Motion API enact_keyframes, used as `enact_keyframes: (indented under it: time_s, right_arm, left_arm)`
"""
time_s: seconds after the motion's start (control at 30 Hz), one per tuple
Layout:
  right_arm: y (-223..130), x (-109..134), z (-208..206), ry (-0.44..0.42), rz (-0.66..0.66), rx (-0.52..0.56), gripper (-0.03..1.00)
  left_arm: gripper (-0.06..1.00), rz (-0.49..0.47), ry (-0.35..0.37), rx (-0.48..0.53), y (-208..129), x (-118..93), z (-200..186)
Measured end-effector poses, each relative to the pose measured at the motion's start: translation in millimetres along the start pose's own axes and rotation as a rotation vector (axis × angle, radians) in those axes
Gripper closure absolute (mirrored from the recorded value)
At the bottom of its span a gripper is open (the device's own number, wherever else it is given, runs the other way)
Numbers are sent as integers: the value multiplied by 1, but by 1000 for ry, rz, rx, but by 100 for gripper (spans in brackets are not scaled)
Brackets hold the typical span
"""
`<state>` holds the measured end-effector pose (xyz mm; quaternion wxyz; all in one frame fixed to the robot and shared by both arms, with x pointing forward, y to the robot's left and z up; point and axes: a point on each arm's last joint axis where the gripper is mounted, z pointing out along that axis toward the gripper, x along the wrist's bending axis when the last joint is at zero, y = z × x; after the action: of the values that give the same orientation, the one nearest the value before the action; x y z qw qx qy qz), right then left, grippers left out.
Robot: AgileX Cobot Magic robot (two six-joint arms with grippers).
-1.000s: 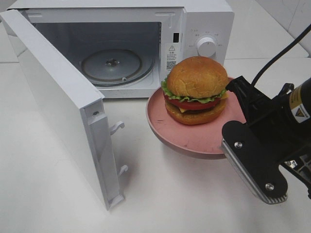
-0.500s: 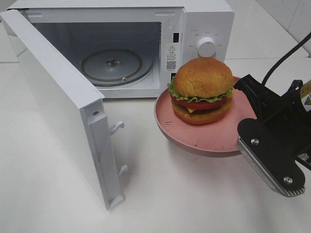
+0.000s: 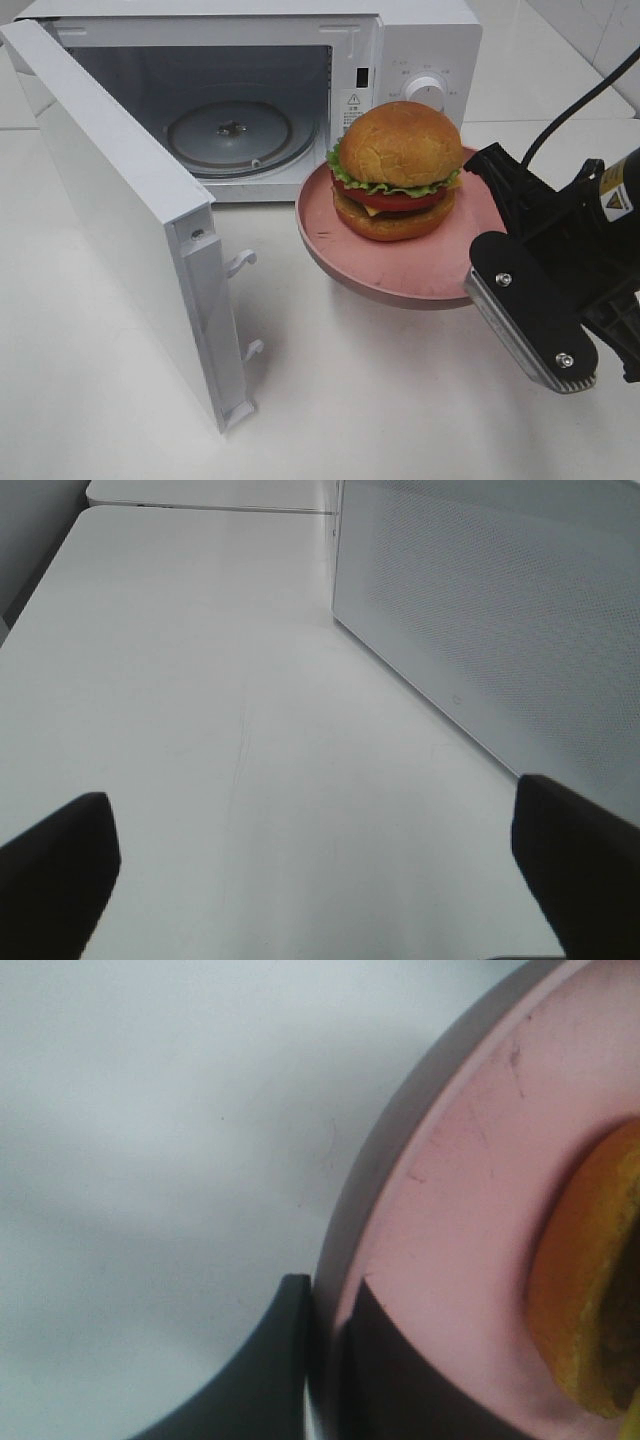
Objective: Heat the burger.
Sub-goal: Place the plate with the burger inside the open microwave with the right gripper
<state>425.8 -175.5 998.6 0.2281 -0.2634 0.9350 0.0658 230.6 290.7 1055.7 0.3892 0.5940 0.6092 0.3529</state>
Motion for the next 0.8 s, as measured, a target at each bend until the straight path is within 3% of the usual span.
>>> enact_keyframes:
  time_s: [0.8]
  right_arm:
    - [26,-36,24,-44,-66,-73,90]
  left_arm:
    - [-5,0,0,0,0,0,0]
